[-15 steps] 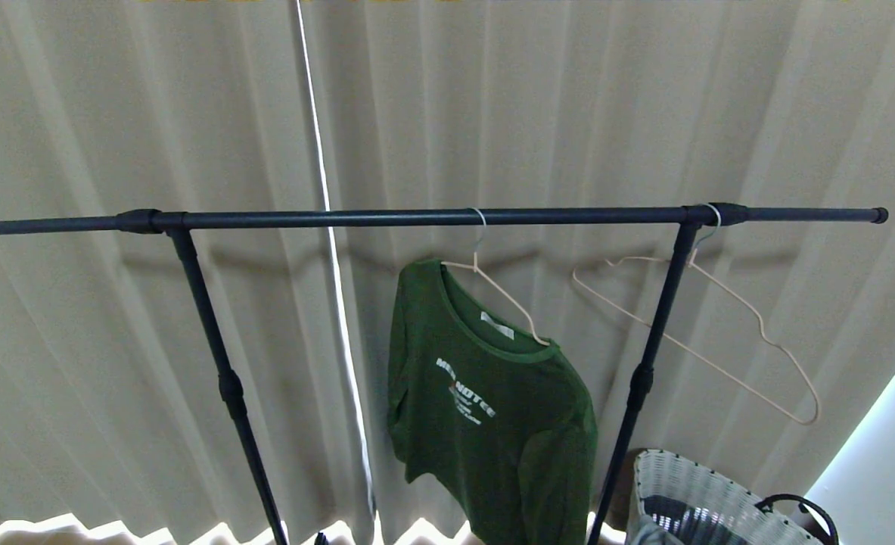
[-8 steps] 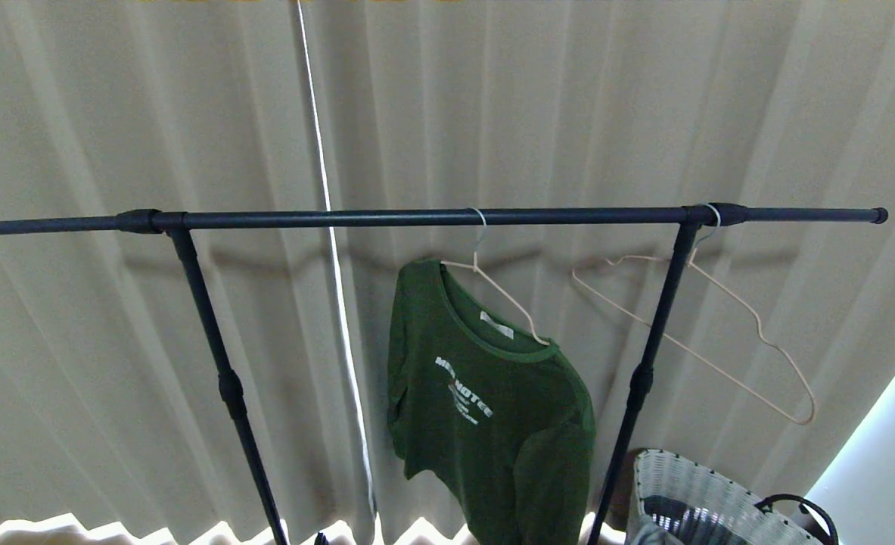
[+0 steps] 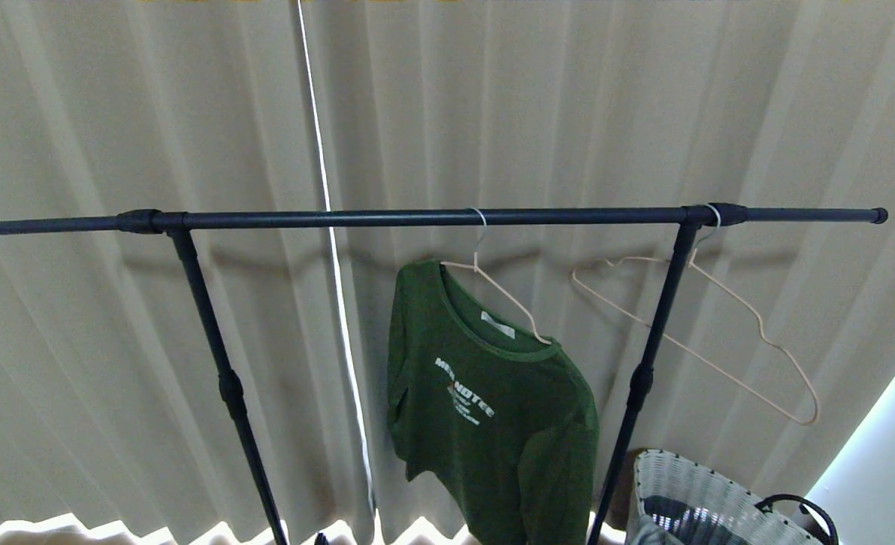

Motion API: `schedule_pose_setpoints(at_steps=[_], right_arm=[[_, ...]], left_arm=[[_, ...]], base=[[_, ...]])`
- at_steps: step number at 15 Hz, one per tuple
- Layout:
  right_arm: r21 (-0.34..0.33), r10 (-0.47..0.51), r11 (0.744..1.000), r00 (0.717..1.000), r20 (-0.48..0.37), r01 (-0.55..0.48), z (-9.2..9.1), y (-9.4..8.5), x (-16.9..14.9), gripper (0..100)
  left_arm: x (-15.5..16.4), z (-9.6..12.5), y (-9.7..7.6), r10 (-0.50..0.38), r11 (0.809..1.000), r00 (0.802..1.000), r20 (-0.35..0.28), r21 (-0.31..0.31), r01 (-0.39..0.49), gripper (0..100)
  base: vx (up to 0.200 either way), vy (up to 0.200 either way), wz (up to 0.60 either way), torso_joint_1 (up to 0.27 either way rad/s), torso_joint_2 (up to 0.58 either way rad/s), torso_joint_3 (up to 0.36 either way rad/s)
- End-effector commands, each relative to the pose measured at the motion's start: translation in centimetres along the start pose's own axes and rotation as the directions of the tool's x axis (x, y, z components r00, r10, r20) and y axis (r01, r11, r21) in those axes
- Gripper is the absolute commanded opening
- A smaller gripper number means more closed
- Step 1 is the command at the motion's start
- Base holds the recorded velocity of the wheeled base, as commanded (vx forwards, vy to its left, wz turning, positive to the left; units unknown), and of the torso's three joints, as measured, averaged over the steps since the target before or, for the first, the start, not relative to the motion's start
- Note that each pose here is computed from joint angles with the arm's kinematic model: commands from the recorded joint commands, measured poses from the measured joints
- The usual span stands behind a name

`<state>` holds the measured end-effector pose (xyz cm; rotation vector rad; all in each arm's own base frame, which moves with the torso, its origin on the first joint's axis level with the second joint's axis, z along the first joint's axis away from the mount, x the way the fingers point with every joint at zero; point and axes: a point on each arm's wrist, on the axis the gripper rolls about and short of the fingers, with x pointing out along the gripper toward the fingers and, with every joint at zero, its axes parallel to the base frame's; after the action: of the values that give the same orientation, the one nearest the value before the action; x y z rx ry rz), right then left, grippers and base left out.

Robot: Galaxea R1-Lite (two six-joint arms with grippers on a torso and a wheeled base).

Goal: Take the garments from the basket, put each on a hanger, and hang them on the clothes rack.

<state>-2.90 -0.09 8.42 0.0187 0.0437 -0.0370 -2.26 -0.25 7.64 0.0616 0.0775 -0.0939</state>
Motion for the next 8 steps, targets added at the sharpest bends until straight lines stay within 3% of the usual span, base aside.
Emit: schedule_pose_setpoints(at_steps=[1, 3, 8], right_arm=[[-0.016, 0.070, 0.997, 0.997, -0.009, -0.070, -0.70, 0.15, 0.32, 100], [-0.037, 0.124, 0.992, 0.992, -0.011, -0.124, -0.76, 0.27, 0.33, 100], [-0.039, 0.130, 0.991, 0.992, -0.009, -0.130, -0.74, 0.30, 0.33, 100]], left_arm=[[-0.20, -0.17, -0.01, -0.009, 1.000, 0.999, 0.034, 0.002, 0.009, 100], [-0.20, -0.14, -0.01, -0.009, 1.000, 0.999, 0.037, 0.001, 0.009, 100], [-0.21, -0.10, -0.01, -0.012, 1.000, 0.999, 0.038, -0.011, 0.013, 100]], base=[[0.000, 0.000, 0.00, 0.000, 0.00, 0.000], [0.000, 0.000, 0.00, 0.000, 0.00, 0.000], [0.000, 0.000, 0.00, 0.000, 0.00, 0.000]])
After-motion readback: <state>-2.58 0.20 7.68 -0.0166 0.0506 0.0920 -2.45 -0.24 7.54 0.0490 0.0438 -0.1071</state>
